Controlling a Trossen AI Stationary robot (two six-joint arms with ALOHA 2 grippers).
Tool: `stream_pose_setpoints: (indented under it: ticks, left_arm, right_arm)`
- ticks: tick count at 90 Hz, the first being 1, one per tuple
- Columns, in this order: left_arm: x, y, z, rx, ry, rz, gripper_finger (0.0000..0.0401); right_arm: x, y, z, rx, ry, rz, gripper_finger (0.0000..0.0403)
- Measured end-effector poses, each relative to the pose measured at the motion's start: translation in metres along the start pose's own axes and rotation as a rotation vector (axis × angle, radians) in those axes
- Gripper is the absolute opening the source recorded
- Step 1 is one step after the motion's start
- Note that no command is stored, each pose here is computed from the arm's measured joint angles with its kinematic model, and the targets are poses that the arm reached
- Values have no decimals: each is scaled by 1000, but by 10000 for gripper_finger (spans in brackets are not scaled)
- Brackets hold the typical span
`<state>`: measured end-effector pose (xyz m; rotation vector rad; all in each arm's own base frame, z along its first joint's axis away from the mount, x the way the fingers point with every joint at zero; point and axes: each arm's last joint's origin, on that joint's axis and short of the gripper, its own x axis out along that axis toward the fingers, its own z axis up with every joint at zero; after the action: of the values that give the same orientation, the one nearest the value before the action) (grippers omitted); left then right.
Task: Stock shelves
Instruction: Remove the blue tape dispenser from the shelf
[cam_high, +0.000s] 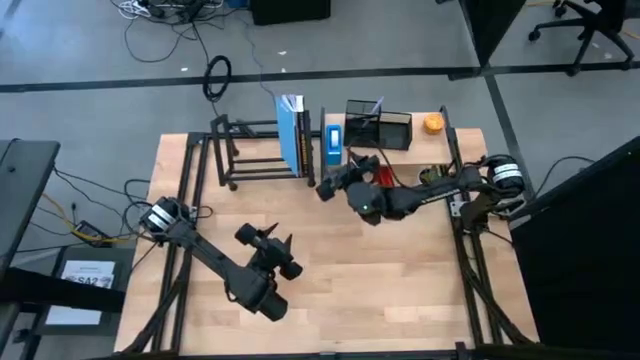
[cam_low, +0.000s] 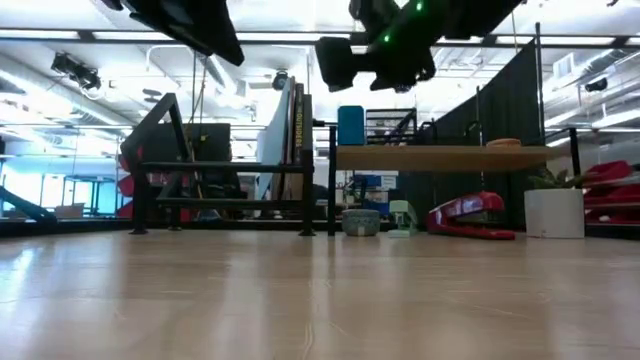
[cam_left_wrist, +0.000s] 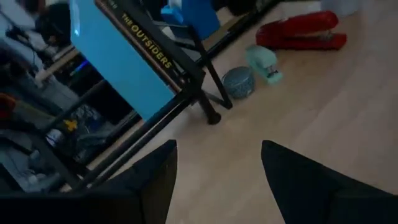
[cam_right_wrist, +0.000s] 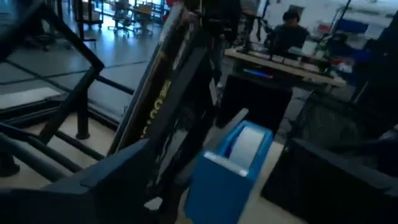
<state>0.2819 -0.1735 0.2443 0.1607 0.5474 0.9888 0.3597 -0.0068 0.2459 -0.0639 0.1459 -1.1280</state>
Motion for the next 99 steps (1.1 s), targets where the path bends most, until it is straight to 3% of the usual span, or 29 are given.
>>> stream_pose_setpoints:
  ticks: [19, 52, 76, 86, 99]
  left_arm:
    - [0, 0, 1, 11, -14, 1, 214]
    - [1, -1, 1, 3, -24, -1, 214]
    - [1, -1, 1, -3, -25, -3, 214]
    - [1, -1, 1, -4, -25, -4, 214]
    - [1, -1, 1, -4, -25, -4, 214]
  right_arm:
    - [24, -10, -7, 119, 37, -47, 342]
    - [43, -23, -20, 69, 141, -14, 297]
    - [48, -27, -25, 94, 199, 24, 288]
    - [57, -32, -28, 144, 243, 46, 259]
    - [64, -37, -28, 173, 265, 62, 193]
